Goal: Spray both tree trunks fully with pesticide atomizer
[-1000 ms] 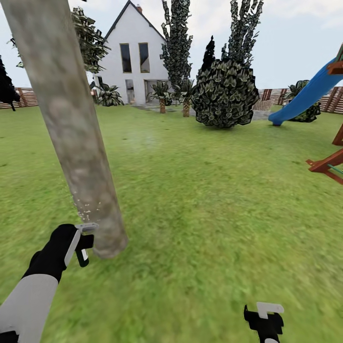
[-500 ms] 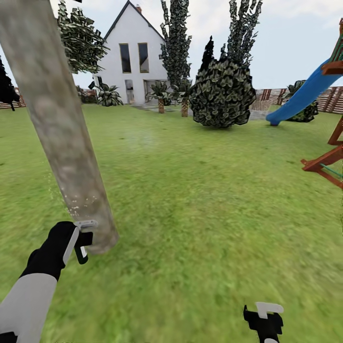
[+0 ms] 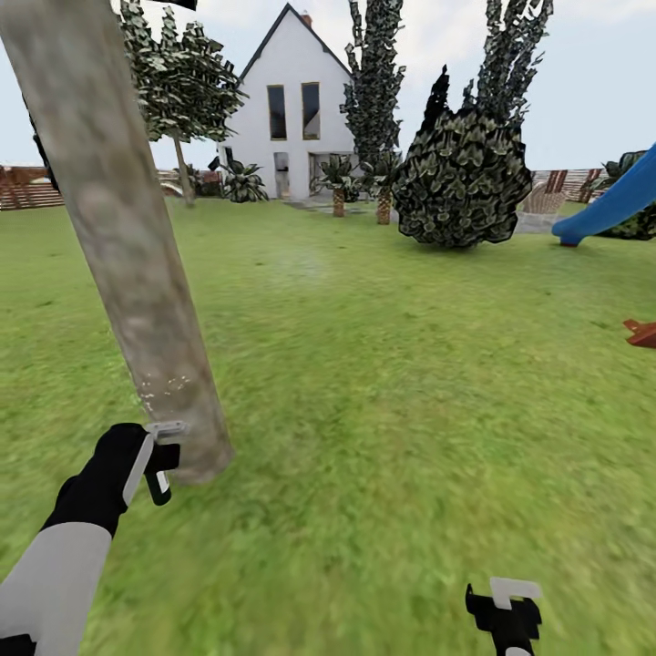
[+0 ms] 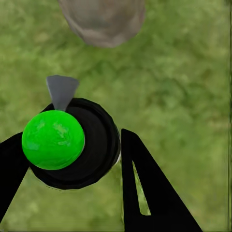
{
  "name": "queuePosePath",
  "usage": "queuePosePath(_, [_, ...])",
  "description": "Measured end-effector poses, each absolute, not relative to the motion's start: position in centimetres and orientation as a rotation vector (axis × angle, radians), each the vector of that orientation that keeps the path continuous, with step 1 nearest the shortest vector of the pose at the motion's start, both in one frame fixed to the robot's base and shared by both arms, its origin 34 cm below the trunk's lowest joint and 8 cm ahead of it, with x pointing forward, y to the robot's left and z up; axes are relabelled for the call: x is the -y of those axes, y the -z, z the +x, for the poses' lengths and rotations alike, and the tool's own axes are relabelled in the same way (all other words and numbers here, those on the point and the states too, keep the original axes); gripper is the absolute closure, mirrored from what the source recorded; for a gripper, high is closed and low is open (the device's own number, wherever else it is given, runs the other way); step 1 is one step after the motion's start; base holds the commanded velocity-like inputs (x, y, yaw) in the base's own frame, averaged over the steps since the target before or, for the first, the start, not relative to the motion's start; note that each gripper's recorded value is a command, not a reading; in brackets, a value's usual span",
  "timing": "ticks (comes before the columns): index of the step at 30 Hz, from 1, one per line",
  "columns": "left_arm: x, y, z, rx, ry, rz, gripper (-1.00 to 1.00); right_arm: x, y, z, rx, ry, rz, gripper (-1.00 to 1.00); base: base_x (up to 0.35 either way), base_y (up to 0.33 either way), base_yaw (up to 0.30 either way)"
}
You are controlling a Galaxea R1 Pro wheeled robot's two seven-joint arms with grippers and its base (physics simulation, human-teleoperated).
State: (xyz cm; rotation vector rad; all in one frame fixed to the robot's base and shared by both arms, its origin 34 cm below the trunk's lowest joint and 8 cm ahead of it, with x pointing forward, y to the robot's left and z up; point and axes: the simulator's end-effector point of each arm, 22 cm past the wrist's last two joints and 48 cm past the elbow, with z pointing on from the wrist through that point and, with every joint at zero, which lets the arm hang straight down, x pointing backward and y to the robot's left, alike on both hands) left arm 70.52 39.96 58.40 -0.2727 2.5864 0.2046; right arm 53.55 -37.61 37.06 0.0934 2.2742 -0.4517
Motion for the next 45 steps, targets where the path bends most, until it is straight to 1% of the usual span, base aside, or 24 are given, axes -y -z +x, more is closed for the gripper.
queuePosePath(11, [-39.9, -58.4, 70.5, -2.587, -0.208, -0.27, 1.0, 37.7, -37.1, 53.5, -2.274, 0.454, 0.094, -1.0, 0.189, -0.224, 0.019])
queuePosePath(28, [-40.0, -59.4, 71.3, -2.566, -0.208, -0.271, 1.0, 37.6, -37.1, 53.6, -2.274, 0.453, 0.094, -1.0, 0.165, -0.243, 0.27])
queuePosePath(31, [-40.0, -59.4, 71.3, -2.567, -0.211, -0.271, 1.0, 37.6, -37.1, 53.6, -2.274, 0.453, 0.093, -1.0, 0.13, -0.25, 0.127])
queuePosePath(36, [-41.0, -60.1, 71.5, -2.558, -0.234, -0.274, 1.0, 37.6, -37.0, 53.5, -2.275, 0.451, 0.093, -1.0, 0.013, -0.059, 0.015])
queuePosePath(39, [-41.7, -62.1, 72.8, -2.524, -0.241, -0.282, 1.0, 37.6, -37.0, 53.5, -2.275, 0.452, 0.093, -1.0, 0.0, -0.002, 0.214])
queuePosePath(45, [-42.0, -62.1, 72.8, -2.524, -0.246, -0.284, 1.0, 37.6, -37.0, 53.5, -2.275, 0.452, 0.094, -1.0, 0.03, -0.045, 0.221])
